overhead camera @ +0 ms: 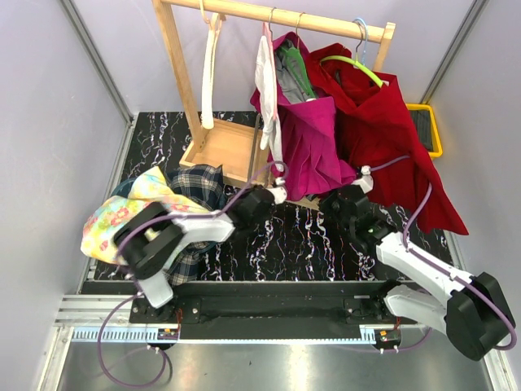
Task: Remove the skirt from the hanger
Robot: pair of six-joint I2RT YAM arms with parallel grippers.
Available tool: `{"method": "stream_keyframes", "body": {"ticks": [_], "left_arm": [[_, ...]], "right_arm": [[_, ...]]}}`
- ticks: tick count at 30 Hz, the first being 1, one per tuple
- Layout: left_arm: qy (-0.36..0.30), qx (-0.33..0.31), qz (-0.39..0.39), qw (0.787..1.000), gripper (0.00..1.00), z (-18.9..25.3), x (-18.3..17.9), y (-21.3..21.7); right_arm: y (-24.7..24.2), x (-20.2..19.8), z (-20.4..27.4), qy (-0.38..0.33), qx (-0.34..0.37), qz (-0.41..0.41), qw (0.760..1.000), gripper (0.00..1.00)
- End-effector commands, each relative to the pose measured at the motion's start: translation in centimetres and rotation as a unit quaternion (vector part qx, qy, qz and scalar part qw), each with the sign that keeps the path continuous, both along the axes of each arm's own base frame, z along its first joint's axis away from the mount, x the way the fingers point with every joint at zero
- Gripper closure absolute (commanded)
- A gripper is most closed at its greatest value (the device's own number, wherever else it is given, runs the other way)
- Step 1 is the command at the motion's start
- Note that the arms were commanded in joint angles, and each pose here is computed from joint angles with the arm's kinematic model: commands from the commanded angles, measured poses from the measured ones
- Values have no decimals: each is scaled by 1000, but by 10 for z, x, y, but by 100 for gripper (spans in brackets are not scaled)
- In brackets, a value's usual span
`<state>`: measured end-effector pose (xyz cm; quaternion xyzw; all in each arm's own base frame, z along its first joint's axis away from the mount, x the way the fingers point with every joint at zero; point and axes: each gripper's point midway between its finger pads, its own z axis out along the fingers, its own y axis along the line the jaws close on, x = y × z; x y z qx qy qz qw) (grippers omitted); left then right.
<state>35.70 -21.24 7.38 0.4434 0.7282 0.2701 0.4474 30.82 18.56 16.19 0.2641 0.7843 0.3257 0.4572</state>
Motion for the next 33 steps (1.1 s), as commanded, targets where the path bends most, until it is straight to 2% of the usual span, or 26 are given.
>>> {"method": "stream_keyframes", "body": {"ticks": [1,5,8,10,12,13,16,19,25,33], "left_arm": [[-58,-90,75,991,100,79,-14,31],[-76,-150,50,984,100,124,-29,38],[-53,-175,16,983,98,112,-36,23],[-36,-167,0,985,81,98,-40,12],[-11,-149,-9,989,75,75,-41,0],[5,-134,-8,991,68,59,-39,-4],[10,-103,-19,994,61,36,-28,-14],[36,-90,-3,995,59,14,-12,-11],[41,-96,-8,994,59,0,10,-24],[-4,-123,2,992,60,21,40,-33]], "right_arm": [[-10,8,28,-43,11,-29,999,12],[-15,6,32,-51,9,-36,998,14],[-17,7,31,-51,4,-41,998,14],[-17,7,32,-53,0,-40,998,12],[-18,8,33,-55,-6,-41,998,10],[-19,9,33,-57,-9,-42,997,8],[-20,11,32,-68,-19,-41,997,6],[-18,13,26,-70,-31,-34,996,5],[-20,9,23,-73,-22,-35,996,5],[-14,5,17,-66,-11,-19,998,5]]}}
